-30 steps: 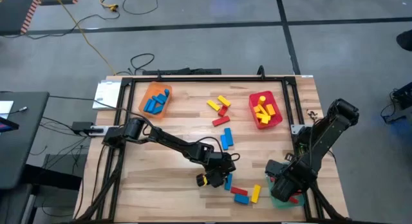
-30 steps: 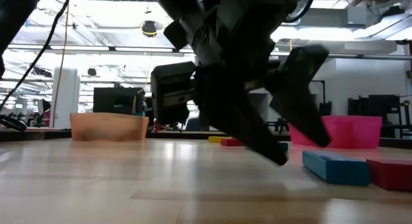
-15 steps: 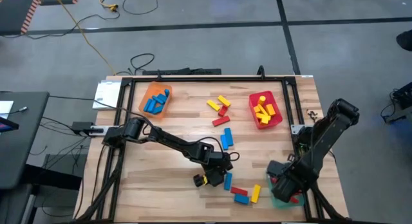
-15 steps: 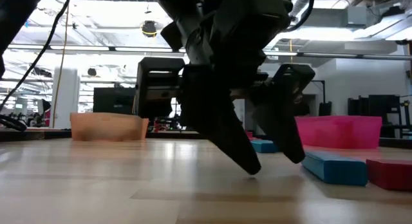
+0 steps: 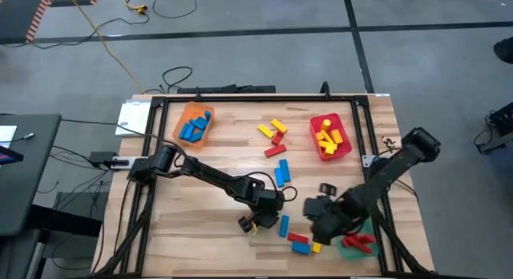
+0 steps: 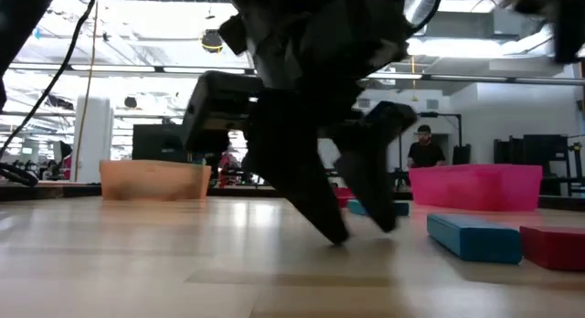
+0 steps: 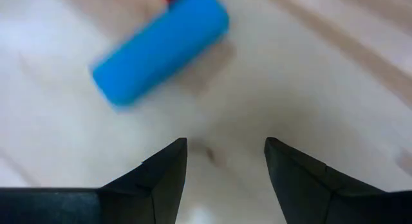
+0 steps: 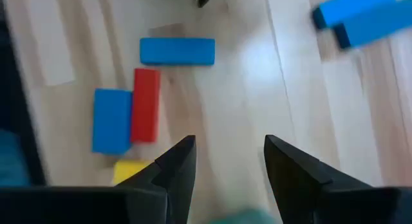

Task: Sort blocks
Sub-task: Put the blue rectangle block into the orange bin

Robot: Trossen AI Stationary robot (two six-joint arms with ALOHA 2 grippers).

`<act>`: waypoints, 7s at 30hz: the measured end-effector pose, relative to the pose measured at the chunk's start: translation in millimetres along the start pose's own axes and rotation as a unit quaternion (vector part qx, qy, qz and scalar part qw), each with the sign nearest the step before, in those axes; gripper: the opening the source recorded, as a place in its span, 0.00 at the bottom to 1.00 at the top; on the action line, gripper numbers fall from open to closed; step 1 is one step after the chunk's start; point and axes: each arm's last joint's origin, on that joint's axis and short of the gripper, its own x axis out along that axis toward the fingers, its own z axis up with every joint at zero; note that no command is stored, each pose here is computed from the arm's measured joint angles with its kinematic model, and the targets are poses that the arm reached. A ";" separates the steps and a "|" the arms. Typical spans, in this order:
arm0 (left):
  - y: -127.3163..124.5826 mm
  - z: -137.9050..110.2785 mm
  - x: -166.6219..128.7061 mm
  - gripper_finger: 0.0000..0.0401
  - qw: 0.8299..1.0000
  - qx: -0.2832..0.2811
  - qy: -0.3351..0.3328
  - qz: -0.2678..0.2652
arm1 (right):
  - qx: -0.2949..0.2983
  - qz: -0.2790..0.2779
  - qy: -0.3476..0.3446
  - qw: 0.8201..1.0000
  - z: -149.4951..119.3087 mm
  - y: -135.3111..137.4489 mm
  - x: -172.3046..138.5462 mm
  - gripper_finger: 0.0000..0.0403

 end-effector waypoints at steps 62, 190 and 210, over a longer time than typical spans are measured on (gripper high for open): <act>-101.7 -97.5 -87.9 0.51 0.989 -0.142 -0.037 0.022 | -0.163 0.033 -0.059 0.984 75.4 1.6 126.5 0.48; -50.5 -265.8 -271.8 0.66 0.701 -0.561 0.205 0.389 | -0.008 -0.082 -0.079 0.993 -66.2 19.0 -33.0 0.41; -63.7 -168.9 -295.7 0.66 0.820 -0.424 -0.011 0.385 | -0.045 -0.124 -0.162 0.978 -55.1 1.4 -48.4 0.41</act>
